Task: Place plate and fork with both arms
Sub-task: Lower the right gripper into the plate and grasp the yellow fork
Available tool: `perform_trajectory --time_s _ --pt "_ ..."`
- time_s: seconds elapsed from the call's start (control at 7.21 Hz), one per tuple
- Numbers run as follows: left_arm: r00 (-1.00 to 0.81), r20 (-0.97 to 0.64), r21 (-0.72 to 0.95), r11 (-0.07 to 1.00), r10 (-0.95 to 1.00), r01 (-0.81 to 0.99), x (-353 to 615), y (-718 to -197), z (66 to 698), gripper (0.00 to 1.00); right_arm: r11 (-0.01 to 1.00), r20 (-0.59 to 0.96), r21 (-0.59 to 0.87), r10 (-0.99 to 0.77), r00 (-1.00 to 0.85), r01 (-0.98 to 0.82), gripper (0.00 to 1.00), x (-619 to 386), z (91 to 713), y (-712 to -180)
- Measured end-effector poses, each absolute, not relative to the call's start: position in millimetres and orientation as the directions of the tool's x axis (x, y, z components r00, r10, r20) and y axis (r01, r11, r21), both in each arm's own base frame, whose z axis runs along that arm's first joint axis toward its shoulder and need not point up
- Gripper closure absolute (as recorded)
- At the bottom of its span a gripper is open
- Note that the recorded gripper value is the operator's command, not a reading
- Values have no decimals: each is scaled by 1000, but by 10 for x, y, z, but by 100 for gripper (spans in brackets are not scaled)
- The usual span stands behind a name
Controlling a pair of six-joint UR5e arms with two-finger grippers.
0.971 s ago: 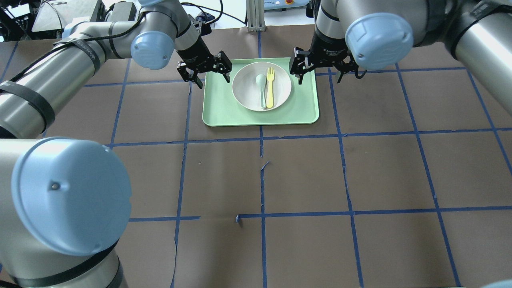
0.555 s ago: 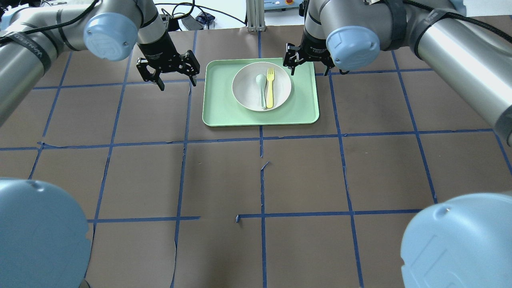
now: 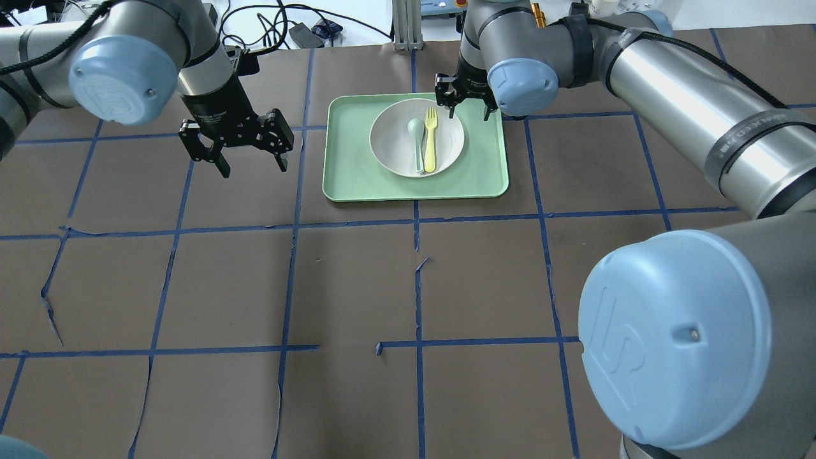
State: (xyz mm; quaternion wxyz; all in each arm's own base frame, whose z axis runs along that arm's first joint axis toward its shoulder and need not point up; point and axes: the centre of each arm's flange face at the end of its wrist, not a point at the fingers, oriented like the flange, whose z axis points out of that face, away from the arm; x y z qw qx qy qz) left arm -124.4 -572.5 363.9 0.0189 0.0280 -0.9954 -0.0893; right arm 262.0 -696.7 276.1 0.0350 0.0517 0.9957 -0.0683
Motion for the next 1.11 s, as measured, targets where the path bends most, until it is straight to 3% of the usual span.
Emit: perform_trajectory --time_s 0.28,0.55,0.69,1.11 --pt "-998 36 194 980 -60 -52 -1242 -5610 3601 0 981 -110 -137 125 -986 139 33 2885 2533 -7030" --pt "-997 38 191 980 -60 -52 -1243 -5584 3615 0 977 -112 -133 150 -982 164 48 3028 2330 -7109" --pt "-998 37 193 980 -59 -51 -1247 -5573 3615 0 977 -109 -129 156 -982 169 51 3052 2278 -7117" --pt "-998 38 209 977 -58 -49 -1259 -5510 3546 0 979 -100 -108 162 -982 172 51 3081 2131 -7109"
